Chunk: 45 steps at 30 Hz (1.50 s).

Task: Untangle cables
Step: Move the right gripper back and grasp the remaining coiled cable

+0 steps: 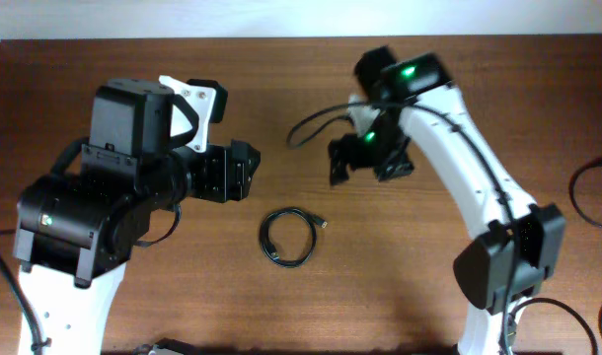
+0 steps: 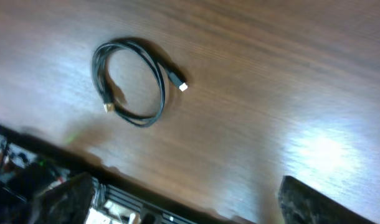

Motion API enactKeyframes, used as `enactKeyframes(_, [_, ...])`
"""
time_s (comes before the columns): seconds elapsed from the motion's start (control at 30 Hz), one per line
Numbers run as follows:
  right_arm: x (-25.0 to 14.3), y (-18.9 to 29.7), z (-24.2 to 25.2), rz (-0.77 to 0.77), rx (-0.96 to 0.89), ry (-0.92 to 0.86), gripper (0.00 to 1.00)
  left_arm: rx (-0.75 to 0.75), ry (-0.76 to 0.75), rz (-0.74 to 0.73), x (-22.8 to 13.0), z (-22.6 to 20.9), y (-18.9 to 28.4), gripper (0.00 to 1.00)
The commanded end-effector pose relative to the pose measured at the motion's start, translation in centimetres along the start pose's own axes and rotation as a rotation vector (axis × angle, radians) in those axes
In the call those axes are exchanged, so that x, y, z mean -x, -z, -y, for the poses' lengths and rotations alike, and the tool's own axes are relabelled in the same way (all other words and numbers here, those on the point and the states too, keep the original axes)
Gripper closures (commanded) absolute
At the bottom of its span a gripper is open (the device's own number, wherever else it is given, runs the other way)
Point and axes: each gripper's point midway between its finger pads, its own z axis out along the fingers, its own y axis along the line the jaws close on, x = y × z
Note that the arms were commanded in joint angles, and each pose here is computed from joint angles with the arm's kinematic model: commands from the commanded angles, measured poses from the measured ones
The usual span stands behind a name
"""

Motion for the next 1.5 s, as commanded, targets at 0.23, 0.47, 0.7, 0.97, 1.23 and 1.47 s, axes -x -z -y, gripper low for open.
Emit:
enactKeyframes(0.23, [-6.2, -12.5, -4.6, -0.168, -0.055, -0.037, 0.28, 0.008, -0.003, 0.002, 0.0, -0.1, 0.3, 0.23])
enactKeyframes(0.47, [-3.6, -16.1, -5.5, -0.021, -0.009, -0.188, 0.5, 0.01, 0.0, -0.012, -0.4, -0.2, 0.3, 0.23])
enactKeyframes(0.7, [-4.8, -19.1, -3.1, -0.017, -0.047, -0.252, 0.96, 0.01, 0.0, -0.012, -0.4, -0.2, 0.3, 0.23])
enactKeyframes(0.97, [1.4, -10.4, -9.7, 0.253, 0.124, -0.029, 0.95, 0.011, -0.001, -0.011, -0.4, -0.2, 0.3, 0.22])
enactKeyframes(1.23, [1.3, 10.7, -11.3, 0.746, 0.063, 0.05, 0.61, 0.01, -0.001, -0.007, -0.3, -0.2, 0.3, 0.22])
enactKeyframes(1.47, [0.8, -0.3, -6.7, 0.372, -0.176, 0.039, 0.06, 0.01, -0.001, -0.008, -0.3, -0.2, 0.3, 0.2])
